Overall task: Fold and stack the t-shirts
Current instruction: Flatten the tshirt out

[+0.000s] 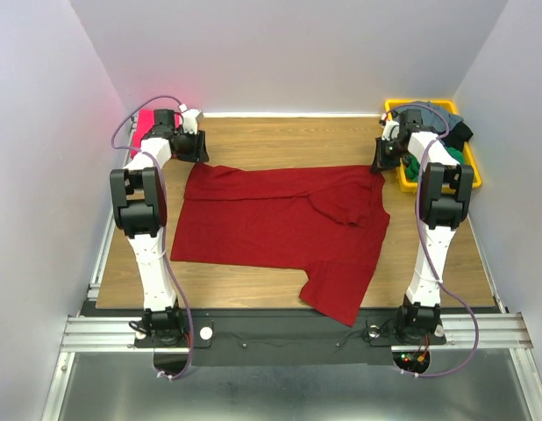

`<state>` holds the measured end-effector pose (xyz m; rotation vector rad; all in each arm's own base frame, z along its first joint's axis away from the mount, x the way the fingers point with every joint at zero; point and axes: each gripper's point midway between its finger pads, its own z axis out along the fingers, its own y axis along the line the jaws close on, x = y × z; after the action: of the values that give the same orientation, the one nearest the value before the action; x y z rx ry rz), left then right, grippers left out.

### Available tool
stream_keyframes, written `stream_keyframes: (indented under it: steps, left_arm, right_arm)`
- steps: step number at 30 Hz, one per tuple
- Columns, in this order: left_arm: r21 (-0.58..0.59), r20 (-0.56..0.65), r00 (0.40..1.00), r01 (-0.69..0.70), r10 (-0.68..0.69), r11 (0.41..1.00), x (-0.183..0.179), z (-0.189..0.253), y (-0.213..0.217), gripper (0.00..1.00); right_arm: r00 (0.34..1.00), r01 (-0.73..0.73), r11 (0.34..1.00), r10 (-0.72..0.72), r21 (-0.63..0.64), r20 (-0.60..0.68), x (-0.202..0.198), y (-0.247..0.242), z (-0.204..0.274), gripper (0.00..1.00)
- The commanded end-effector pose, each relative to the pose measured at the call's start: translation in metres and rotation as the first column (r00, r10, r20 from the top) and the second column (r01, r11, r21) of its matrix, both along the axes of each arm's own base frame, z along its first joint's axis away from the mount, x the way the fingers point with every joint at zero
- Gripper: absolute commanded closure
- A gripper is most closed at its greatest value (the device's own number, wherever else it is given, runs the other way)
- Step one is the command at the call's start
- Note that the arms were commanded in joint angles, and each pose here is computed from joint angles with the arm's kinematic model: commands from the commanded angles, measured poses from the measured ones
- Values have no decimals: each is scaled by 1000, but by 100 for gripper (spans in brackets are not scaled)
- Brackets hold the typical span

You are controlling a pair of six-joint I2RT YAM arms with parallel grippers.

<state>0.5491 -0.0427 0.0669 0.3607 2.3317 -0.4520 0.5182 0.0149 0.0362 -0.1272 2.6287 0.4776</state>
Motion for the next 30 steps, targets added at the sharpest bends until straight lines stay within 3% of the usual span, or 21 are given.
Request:
stream_keyframes:
  steps: [1, 22, 26, 30]
  left_arm:
    - [58, 68, 998, -21, 17, 998, 15, 19, 15, 45]
    - [68, -16, 997, -77, 78, 995, 8, -6, 21, 51]
    - [34, -3, 998, -69, 69, 997, 7, 4, 16, 65]
    - [-4, 29, 996, -89, 90, 996, 3, 23, 19, 87]
  right_arm:
    - [1000, -18, 1000, 18, -10, 18, -6, -1, 11, 99]
    - [1000, -19, 1000, 20, -21, 14, -7, -2, 9, 99]
    - [1000, -20, 999, 20, -30, 15, -8, -4, 10, 99]
    - [1000, -24, 999, 25, -41, 19, -9, -5, 11, 99]
